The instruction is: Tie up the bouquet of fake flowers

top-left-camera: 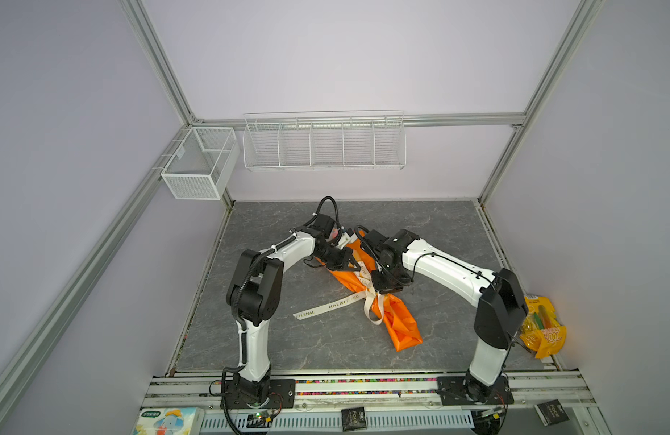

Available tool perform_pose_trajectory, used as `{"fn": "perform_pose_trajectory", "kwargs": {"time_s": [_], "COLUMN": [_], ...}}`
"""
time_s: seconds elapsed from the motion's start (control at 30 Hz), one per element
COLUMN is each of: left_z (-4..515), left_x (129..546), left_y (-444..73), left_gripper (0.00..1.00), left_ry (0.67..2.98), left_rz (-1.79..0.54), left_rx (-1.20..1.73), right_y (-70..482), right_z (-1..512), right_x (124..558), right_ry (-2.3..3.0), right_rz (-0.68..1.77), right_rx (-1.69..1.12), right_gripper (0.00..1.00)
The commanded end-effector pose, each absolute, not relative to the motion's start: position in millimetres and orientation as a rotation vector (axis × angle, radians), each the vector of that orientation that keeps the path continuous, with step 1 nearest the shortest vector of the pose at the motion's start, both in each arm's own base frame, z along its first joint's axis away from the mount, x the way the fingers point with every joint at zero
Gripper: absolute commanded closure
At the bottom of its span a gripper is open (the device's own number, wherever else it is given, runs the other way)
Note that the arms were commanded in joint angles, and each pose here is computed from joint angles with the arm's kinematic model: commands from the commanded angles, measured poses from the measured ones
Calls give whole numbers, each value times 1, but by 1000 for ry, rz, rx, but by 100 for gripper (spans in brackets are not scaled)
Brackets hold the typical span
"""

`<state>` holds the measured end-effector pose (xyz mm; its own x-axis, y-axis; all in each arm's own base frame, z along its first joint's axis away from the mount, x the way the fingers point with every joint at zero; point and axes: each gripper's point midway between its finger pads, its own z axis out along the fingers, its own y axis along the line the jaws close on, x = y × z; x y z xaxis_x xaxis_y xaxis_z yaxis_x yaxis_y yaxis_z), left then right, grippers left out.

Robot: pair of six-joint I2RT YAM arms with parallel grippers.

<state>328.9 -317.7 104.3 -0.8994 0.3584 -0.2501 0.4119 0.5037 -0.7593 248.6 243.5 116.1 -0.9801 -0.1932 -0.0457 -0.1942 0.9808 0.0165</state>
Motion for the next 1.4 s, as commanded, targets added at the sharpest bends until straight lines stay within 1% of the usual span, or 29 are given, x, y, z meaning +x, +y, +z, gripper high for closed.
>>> {"fn": "perform_pose_trajectory", "kwargs": {"time_s": [0.0, 0.03, 0.13, 0.27, 0.3, 0.37, 0.47, 0.5, 0.63, 0.7, 0.83, 0.9, 0.97, 1.1, 1.2, 1.37], "left_z": [118, 117, 118, 117, 117, 118, 116, 116, 114, 115, 116, 116, 117, 116, 117, 117], "left_x": [324, 324, 325, 324, 324, 323, 322, 322, 322, 322, 322, 322, 321, 321, 321, 321], "left_y": [-320, -321, -320, -320, -320, -320, -320, -319, -320, -320, -320, -320, -320, -321, -321, -322], "left_gripper": [100, 100, 100, 100, 100, 100, 100, 100, 100, 100, 100, 100, 100, 100, 100, 100], "left_ry": [2627, 2629, 2631, 2637, 2637, 2636, 2640, 2643, 2648, 2648, 2647, 2647, 2645, 2647, 2643, 2641], "left_rz": [-1398, -1394, -1391, -1389, -1389, -1390, -1392, -1392, -1393, -1398, -1401, -1401, -1403, -1411, -1414, -1417], "left_rx": [719, 719, 717, 717, 717, 721, 722, 718, 721, 721, 723, 722, 724, 720, 721, 724], "right_y": [253, 255, 255, 270, 276, 276, 281, 282, 296, 301, 322, 323, 329, 330, 320, 334], "right_z": [131, 132, 133, 133, 134, 135, 155, 159, 160, 151, 131, 121, 114, 100, 93, 85], "right_x": [247, 247, 246, 240, 243, 244, 246, 245, 230, 222, 211, 211, 212, 219, 226, 224], "right_ry": [3035, 3029, 3030, 3014, 2991, 2975, 2870, 2848, 2809, 2828, 2850, 2864, 2862, 2830, 2782, 2782], "right_rz": [229, 275, 313, 446, 483, 459, 416, 411, 516, 527, 540, 457, 458, 450, 370, 419], "right_rx": [-261, -250, -210, -245, -251, -260, -332, -309, -211, -137, -82, -52, -34, 115, 189, 176], "right_gripper": [65, 62, 58, 55, 55, 54, 54, 54, 54, 52, 49, 47, 47, 46, 46, 49]}}
